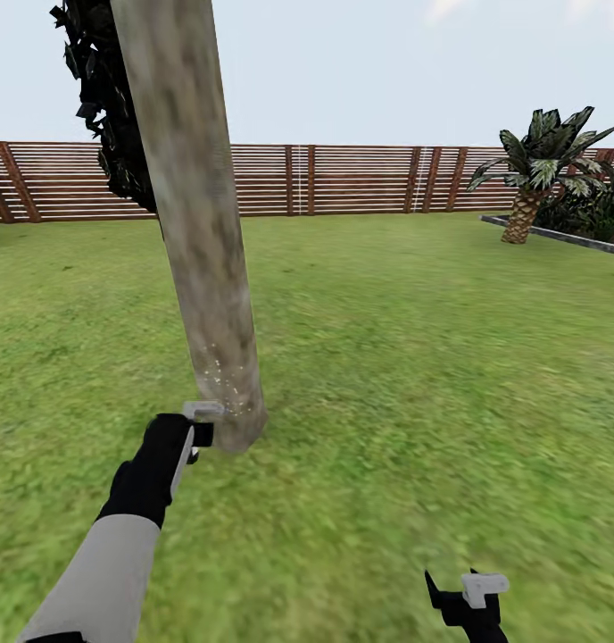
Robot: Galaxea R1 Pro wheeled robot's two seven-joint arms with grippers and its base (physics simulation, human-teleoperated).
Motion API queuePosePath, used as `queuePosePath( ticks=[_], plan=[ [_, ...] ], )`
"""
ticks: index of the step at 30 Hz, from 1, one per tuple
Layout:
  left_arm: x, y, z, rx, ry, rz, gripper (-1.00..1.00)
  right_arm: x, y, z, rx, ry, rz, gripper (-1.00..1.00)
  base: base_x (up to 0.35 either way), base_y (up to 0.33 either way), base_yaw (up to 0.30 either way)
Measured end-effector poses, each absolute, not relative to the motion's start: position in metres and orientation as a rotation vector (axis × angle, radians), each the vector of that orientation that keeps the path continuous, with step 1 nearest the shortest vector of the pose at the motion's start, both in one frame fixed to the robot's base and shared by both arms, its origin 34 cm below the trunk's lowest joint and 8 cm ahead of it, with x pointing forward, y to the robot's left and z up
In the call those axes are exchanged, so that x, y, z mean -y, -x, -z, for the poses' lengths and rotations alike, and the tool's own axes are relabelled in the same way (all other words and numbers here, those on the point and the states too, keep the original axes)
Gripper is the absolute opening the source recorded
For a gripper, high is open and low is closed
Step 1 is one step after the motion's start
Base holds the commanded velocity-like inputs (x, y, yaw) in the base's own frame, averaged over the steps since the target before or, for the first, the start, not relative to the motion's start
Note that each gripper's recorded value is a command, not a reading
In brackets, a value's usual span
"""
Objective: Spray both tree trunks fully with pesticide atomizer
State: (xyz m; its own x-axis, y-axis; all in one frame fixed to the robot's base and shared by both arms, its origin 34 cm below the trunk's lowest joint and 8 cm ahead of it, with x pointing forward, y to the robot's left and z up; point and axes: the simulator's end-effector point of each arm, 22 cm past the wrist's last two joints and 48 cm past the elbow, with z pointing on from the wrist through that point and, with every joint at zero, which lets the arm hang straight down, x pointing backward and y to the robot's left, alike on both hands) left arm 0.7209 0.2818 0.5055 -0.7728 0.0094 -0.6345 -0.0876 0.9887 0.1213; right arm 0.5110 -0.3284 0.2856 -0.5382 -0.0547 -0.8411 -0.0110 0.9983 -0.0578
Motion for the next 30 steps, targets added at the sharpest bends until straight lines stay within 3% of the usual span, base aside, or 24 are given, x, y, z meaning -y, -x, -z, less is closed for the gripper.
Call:
queuePosePath(
  ticks=[4,15,30],
  plan=[
    [-0.252,-0.723,-0.523,-2.441,0.052,-0.127,-1.0,0.328,-0.511,-0.286,-2.139,0.046,0.055,1.0,0.0,0.0,0.0],
    [-0.264,-0.725,-0.547,-2.429,0.066,-0.154,-1.0,0.328,-0.511,-0.285,-2.139,0.046,0.055,1.0,-0.103,0.039,0.0],
    [-0.235,-0.759,-0.602,-2.347,0.043,-0.109,-1.0,0.328,-0.511,-0.285,-2.139,0.046,0.055,1.0,-0.004,0.002,0.0]
  ],
)
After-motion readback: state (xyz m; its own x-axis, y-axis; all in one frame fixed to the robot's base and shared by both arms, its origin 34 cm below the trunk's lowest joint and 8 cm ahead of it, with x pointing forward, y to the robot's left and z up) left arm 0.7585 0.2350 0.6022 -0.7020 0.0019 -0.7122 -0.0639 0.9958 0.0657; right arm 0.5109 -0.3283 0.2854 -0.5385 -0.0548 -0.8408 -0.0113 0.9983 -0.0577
